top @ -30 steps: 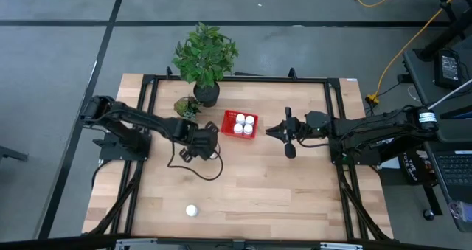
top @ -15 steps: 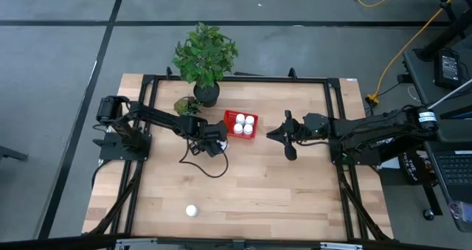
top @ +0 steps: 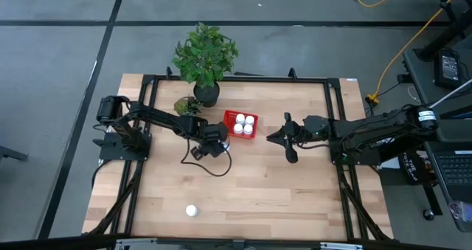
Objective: Pick and place pill bottles into a basket
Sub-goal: Put the white medicine bottle into the red bin
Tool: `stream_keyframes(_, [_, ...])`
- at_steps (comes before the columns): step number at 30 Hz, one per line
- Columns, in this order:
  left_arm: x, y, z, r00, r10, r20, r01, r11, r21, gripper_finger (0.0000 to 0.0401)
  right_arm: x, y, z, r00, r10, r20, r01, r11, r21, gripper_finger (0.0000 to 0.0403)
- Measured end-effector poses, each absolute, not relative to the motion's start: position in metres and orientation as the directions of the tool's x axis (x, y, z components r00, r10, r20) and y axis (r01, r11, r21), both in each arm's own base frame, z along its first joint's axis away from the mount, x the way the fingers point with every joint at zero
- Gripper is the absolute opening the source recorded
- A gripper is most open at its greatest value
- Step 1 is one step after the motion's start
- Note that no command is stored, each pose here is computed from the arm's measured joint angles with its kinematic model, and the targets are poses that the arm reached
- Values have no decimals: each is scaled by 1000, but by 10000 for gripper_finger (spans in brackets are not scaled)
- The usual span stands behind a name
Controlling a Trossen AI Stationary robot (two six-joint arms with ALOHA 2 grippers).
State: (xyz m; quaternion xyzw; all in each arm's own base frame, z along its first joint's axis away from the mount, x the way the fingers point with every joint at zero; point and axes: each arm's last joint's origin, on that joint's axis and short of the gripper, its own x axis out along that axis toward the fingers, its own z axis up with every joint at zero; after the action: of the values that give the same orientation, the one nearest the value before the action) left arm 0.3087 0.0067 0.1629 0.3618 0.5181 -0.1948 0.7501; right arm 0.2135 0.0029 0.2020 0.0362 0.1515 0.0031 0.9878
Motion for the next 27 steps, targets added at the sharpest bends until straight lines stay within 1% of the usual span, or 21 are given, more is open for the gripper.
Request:
stream_keyframes(3, [309, 6, 163, 389, 79, -918, 637, 697, 330, 235, 213, 3, 202, 954, 17, -299, 5, 997, 73, 42])
stream_keyframes(8, [310, 5, 161, 387, 34, -921, 585, 763, 274, 235, 213, 3, 202, 954, 17, -299, 5, 997, 72, 42])
stream_keyframes(16, [308, 4, 161, 377, 30, -926, 472, 854, 219, 235, 213, 3, 202, 954, 17, -299, 5, 997, 72, 42])
stream_keyframes(20, [307, 2, 156, 346, 4, -938, 477, 860, 180, 235, 214, 3, 202, 954, 17, -299, 5, 997, 72, 42])
stream_keyframes(22, [309, 0, 153, 345, 0, -938, 486, 855, 179, 235, 214, 3, 202, 954, 17, -299, 5, 997, 72, 42])
stream_keyframes(24, [307, 0, 148, 306, 0, -952, 499, 851, 160, 235, 214, 3, 202, 954, 17, -299, 5, 997, 72, 42])
stream_keyframes(27, [309, 0, 142, 294, 5, -956, 499, 852, 158, 235, 213, 3, 202, 954, 18, -300, 4, 997, 71, 42])
